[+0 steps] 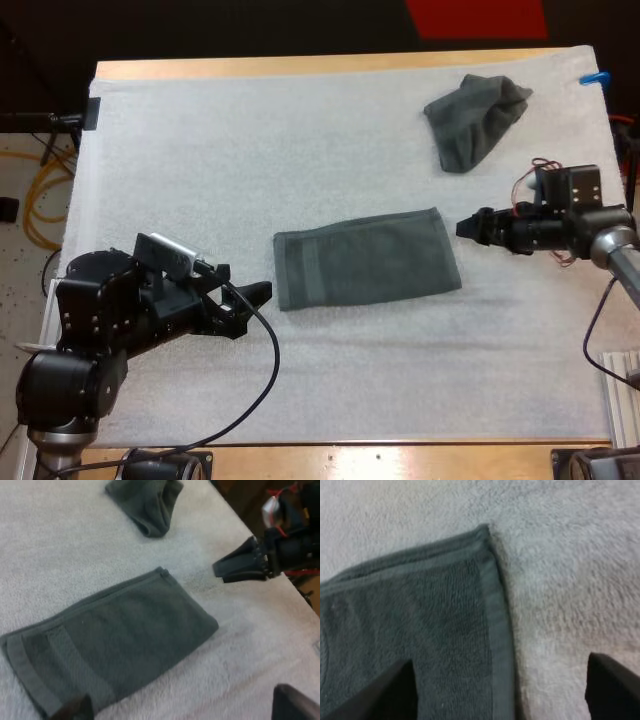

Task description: Pick towel from pile fold and stack

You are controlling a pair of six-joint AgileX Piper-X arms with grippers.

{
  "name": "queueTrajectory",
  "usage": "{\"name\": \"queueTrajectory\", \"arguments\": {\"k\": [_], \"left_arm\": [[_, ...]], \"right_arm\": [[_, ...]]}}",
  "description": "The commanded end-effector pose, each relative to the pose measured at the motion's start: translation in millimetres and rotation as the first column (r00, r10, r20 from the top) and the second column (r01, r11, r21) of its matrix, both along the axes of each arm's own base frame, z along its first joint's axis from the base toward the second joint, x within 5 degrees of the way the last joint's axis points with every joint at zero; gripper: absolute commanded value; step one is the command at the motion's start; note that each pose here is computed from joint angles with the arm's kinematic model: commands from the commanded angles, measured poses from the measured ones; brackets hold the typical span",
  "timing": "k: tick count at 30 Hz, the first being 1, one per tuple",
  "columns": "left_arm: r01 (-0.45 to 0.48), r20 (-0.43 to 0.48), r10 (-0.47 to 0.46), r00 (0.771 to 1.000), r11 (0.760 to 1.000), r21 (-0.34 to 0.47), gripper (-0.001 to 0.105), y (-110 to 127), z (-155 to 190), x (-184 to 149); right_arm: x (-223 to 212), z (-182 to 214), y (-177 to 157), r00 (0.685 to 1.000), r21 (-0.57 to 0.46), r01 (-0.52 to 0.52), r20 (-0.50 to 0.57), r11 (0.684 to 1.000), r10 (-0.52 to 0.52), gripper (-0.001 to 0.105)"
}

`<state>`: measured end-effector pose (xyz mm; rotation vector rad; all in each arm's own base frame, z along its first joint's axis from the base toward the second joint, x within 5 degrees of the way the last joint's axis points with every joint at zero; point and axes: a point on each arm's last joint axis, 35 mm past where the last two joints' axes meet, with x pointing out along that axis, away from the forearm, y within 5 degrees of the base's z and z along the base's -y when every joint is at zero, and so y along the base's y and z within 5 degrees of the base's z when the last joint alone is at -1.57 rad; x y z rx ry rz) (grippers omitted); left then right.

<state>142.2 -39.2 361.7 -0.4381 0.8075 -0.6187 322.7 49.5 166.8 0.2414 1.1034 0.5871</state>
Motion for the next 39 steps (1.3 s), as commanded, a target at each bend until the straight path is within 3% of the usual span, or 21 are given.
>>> {"name": "queueTrajectory", "arguments": {"k": [1, 8, 27, 31, 35, 39], "left_arm": [[0.008, 0.002, -0.008, 1.0, 1.0, -0.017, 0.069, -0.8, 2.4, -0.2], [0.008, 0.002, -0.008, 1.0, 1.0, -0.017, 0.069, -0.8, 2.4, -0.2], [0.008, 0.002, -0.008, 1.0, 1.0, -0.017, 0.069, -0.8, 2.4, -0.2], [0.008, 0.002, -0.008, 1.0, 1.0, -0.017, 0.069, -0.8, 2.4, -0.2], [0.006, -0.001, -0.006, 1.0, 1.0, -0.019, 0.069, -0.8, 2.4, -0.2], [-0.003, -0.013, 0.003, 1.0, 1.0, -0.029, 0.069, -0.8, 2.4, -0.2]], "right_arm": [[4.8, 0.3, 1.5, 1.0, 0.027, -0.012, 0.022, 1.0, 0.012, 0.067], [12.7, -20.8, 5.9, 1.0, 0.095, -0.011, -0.019, 0.995, 0.013, 0.067], [0.7, -53.0, 56.8, 0.978, 0.1, -0.159, -0.117, 0.982, 0.17, 0.064], [0.2, -53.4, 56.6, 0.979, 0.085, -0.154, -0.122, 0.984, 0.164, 0.041], [0.6, -53.6, 56.3, 0.98, 0.07, -0.154, -0.115, 0.986, 0.161, 0.007], [0.8, -53.4, 55.9, 0.982, 0.056, -0.151, -0.111, 0.987, 0.156, 0.0]]}}
